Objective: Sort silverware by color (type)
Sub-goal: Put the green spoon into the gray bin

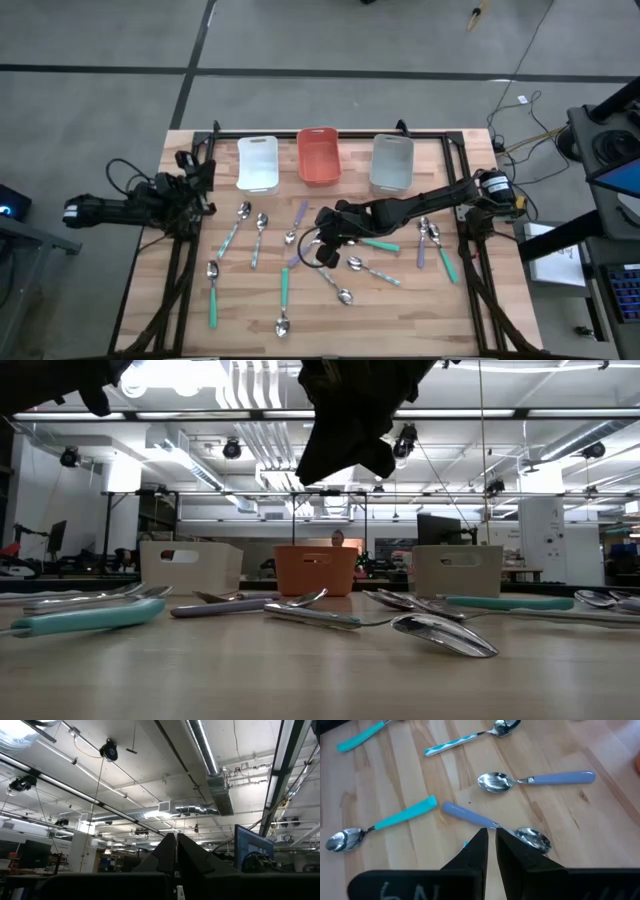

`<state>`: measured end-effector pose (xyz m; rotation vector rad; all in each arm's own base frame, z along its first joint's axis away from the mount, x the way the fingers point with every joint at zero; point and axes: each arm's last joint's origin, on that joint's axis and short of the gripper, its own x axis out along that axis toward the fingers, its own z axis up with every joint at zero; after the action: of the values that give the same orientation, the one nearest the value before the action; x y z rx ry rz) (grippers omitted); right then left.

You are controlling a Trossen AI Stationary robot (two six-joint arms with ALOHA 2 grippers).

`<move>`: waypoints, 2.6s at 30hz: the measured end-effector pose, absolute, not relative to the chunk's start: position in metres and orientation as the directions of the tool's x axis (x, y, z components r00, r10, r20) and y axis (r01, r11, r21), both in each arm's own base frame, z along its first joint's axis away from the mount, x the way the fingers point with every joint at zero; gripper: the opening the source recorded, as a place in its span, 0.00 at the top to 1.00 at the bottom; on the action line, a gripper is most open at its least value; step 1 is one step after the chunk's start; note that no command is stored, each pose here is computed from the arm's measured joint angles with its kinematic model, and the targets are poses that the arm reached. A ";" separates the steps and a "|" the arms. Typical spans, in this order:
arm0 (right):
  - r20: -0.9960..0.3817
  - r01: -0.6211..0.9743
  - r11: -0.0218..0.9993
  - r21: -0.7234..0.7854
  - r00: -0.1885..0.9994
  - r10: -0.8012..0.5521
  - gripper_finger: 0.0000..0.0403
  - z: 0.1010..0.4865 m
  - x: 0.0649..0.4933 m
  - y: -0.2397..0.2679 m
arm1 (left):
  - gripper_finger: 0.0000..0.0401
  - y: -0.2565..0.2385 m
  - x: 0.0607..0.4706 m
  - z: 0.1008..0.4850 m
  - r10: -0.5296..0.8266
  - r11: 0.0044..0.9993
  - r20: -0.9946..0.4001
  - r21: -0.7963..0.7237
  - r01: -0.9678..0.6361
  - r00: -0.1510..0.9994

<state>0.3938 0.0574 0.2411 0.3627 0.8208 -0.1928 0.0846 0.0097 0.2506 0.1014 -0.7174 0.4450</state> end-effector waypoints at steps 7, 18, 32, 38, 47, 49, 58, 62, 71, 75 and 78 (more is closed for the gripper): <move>-0.714 0.291 0.922 0.253 0.700 -0.025 0.93 0.244 0.397 0.057 | 1.00 0.010 0.085 0.251 0.359 0.902 0.655 -0.061 -0.427 0.665; -0.952 0.307 0.943 0.133 0.304 0.035 0.90 0.221 0.359 0.056 | 1.00 0.010 0.085 0.250 0.359 0.902 0.650 -0.057 -0.428 0.670; -0.992 0.218 0.975 -0.039 0.105 -0.064 0.59 0.192 0.334 0.050 | 1.00 0.010 0.088 0.247 0.359 0.904 0.622 -0.047 -0.424 0.696; -0.995 0.247 0.968 -0.052 0.065 -0.070 0.58 0.171 0.323 0.048 | 1.00 0.010 0.089 0.246 0.358 0.912 0.613 -0.068 -0.405 0.704; -0.991 0.280 0.960 -0.028 0.118 -0.064 0.58 0.138 0.311 0.046 | 1.00 0.010 0.089 0.246 0.358 0.915 0.612 -0.081 -0.395 0.705; -0.990 0.287 0.958 -0.025 0.124 -0.063 0.59 0.134 0.309 0.046 | 1.00 0.010 0.089 0.246 0.358 0.916 0.611 -0.085 -0.391 0.706; -0.989 0.297 0.954 -0.031 0.130 -0.073 0.74 0.128 0.306 0.045 | 1.00 0.010 0.089 0.245 0.358 0.916 0.604 -0.082 -0.392 0.712; -0.987 0.298 0.953 -0.047 0.133 -0.090 0.86 0.127 0.306 0.044 | 1.00 0.010 0.090 0.245 0.358 0.916 0.603 -0.081 -0.392 0.713; -0.985 0.335 0.942 -0.035 0.150 -0.090 0.90 0.129 0.307 0.045 | 1.00 0.010 0.090 0.245 0.358 0.919 0.603 -0.091 -0.384 0.713; -0.983 0.366 0.930 -0.027 0.160 -0.091 0.90 0.141 0.312 0.045 | 1.00 0.010 0.090 0.245 0.358 0.921 0.602 -0.101 -0.377 0.713; -0.977 0.374 0.927 -0.013 0.191 -0.091 0.90 0.156 0.319 0.046 | 1.00 0.010 0.090 0.244 0.358 0.921 0.593 -0.097 -0.378 0.721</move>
<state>0.3192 0.0462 0.1562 0.2497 1.3433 -0.3311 0.0904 0.0096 0.2443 0.0319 -0.6488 0.4065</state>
